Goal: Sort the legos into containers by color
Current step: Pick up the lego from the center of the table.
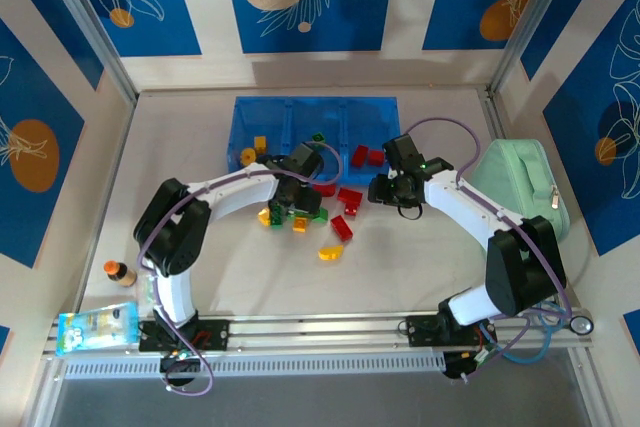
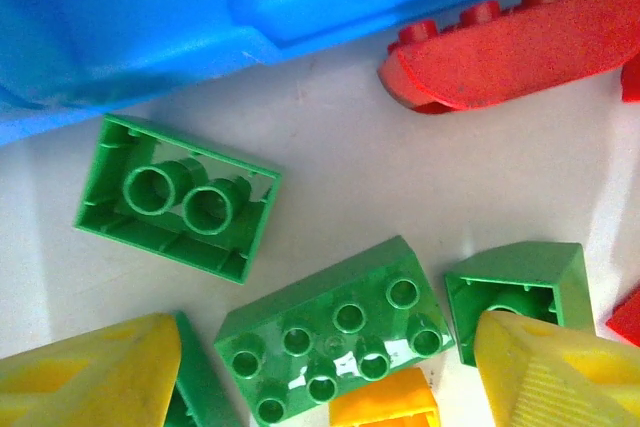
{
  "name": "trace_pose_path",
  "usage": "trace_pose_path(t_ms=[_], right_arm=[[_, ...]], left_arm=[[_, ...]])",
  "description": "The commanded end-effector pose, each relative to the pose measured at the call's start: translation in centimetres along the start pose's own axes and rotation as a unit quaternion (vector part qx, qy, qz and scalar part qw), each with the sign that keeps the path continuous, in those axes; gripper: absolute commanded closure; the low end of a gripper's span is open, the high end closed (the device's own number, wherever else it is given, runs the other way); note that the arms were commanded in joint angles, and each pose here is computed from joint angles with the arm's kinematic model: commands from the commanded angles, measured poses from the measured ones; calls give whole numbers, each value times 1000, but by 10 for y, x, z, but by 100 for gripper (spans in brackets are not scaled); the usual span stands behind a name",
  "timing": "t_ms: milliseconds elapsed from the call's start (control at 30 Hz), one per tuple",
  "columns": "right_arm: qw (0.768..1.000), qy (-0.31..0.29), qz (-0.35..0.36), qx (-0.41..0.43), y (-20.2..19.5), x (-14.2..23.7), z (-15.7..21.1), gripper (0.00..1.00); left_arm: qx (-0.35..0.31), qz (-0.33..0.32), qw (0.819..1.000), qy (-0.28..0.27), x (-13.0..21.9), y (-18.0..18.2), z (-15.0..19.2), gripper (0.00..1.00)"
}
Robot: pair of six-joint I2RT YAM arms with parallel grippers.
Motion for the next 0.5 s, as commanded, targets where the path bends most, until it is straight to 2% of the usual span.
trace_pose_path(t_ms=[0, 467], right_arm=[[1000, 8, -8, -5, 2, -2, 3, 48], [1000, 7, -6, -7, 1, -3, 2, 49]], left_arm=[[-8, 3, 999, 31, -9, -2, 5, 19], [-17, -23, 999, 46, -27, 2, 9, 19]])
Point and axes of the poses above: each hand's point on the last joint's axis, 136 mm out from that joint toward the fingers, its own x axis back along the fingers, its own y axis along the line the jaws close on, z = x × y, the point moved 7 cm from there along x, back along the fingers, and after that the axes turned 15 degrees about x, right-handed, at the moved point
